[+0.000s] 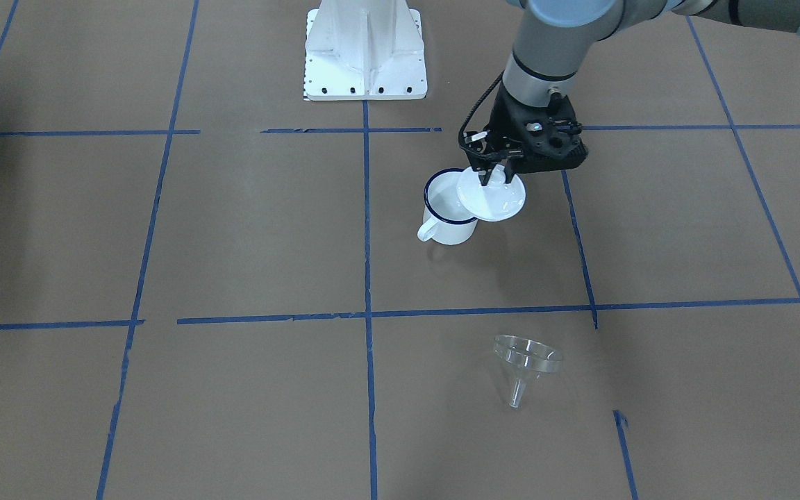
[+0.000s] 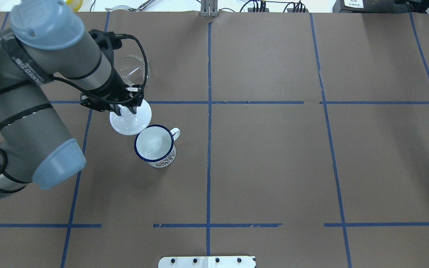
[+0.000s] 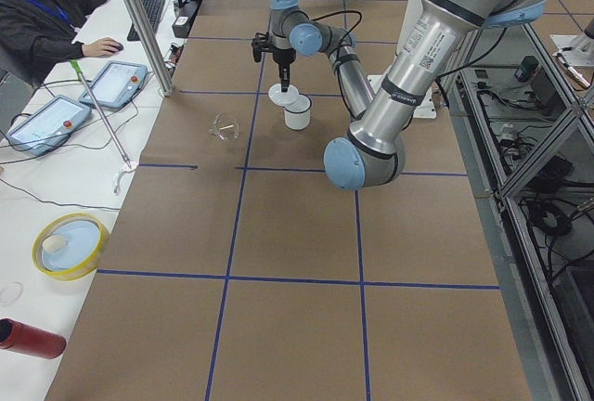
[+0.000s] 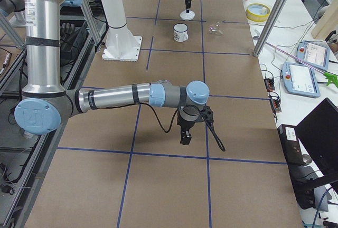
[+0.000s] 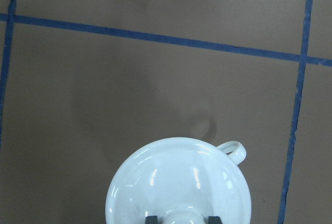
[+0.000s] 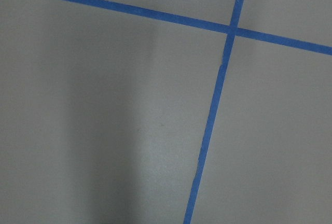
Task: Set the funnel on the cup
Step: 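Lift the lid off the mug and carry it beside the mug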
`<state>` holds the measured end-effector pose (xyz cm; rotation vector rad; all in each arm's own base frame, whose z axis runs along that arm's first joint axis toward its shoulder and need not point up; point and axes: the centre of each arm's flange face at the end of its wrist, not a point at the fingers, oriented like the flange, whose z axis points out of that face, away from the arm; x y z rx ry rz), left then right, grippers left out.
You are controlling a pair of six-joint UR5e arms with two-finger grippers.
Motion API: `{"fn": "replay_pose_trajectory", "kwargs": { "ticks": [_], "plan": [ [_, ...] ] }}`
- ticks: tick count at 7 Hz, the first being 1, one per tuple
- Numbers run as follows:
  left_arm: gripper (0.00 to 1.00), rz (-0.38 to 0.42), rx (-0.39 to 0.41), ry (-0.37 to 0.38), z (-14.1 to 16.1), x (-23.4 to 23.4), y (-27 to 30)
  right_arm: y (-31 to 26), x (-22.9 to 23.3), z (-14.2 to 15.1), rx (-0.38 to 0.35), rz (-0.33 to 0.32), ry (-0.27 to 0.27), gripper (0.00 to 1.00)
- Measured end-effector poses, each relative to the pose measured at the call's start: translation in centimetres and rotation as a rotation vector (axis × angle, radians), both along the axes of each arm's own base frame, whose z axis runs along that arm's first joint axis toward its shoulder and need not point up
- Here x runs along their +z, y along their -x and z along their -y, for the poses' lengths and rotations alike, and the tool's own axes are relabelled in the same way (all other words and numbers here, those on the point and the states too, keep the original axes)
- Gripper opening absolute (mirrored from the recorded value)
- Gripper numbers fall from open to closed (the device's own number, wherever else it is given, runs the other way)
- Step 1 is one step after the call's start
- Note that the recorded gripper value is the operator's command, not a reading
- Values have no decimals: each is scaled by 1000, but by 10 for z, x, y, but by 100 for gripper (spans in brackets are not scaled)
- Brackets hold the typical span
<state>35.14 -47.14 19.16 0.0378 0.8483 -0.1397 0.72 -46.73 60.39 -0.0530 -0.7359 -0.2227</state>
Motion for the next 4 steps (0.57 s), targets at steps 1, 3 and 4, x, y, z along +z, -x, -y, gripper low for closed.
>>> {"fn": "replay_pose_trajectory", "kwargs": {
  "ticks": [1,3,4],
  "plan": [
    [0,20,11,-30,2,16,20,0,0,0,0,0,0,100],
    [0,47,23,-39,8,58,21,0,0,0,0,0,0,100],
    [0,54,30,-35,12,75,10,0,0,0,0,0,0,100]
  ]
}}
